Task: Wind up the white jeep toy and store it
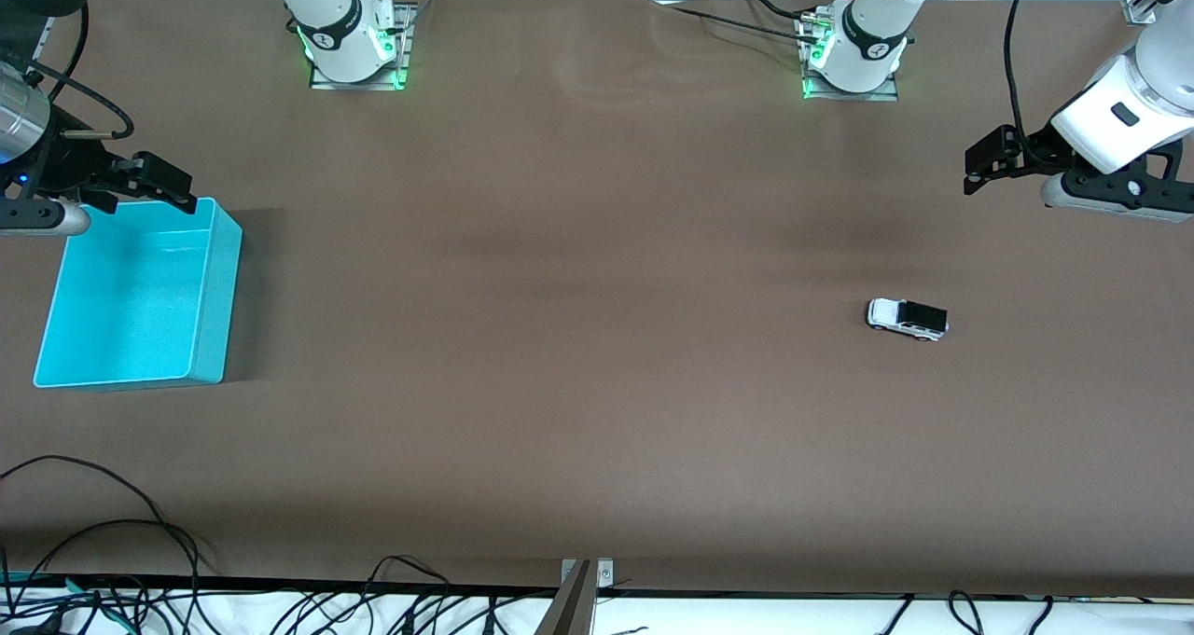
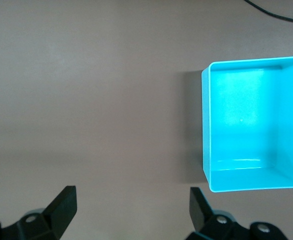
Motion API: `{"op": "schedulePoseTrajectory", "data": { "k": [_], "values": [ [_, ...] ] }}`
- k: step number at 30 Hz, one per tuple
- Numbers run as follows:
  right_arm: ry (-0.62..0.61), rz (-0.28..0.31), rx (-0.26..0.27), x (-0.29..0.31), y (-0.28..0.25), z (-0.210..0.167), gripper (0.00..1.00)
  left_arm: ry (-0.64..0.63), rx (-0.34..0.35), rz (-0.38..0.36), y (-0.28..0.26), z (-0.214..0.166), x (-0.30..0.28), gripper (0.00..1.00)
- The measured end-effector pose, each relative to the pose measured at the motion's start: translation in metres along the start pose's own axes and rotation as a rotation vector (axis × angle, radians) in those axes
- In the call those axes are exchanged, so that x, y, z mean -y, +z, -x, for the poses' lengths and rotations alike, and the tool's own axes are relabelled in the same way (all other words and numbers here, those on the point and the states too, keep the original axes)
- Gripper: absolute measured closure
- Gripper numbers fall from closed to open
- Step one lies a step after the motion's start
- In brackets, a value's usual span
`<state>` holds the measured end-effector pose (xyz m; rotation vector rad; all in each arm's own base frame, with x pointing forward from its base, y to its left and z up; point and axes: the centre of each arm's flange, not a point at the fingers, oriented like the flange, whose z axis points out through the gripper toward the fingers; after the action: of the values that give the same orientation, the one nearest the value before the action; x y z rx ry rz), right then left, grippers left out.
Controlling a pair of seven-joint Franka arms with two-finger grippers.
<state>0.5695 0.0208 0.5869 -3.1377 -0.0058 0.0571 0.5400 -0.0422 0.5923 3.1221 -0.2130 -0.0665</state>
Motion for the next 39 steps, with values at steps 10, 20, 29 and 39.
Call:
{"op": "schedulePoseTrajectory", "data": {
  "k": [10, 20, 29, 39],
  "values": [
    [0.0, 0.0, -0.001, 0.0, 0.0, 0.0, 0.0, 0.001, 0.033, 0.004, 0.015, -0.006, 0.0, 0.0],
    [0.0, 0.0, 0.0, 0.0, -0.001, 0.0, 0.0, 0.005, 0.098, 0.012, 0.051, -0.023, 0.001, 0.0],
    [0.0, 0.0, 0.0, 0.0, -0.001, 0.0, 0.0, 0.008, 0.085, 0.011, 0.045, -0.023, -0.001, 0.0],
    [0.0, 0.0, 0.0, 0.0, -0.001, 0.0, 0.0, 0.039, 0.047, 0.005, 0.024, -0.018, -0.019, 0.0]
  ]
}}
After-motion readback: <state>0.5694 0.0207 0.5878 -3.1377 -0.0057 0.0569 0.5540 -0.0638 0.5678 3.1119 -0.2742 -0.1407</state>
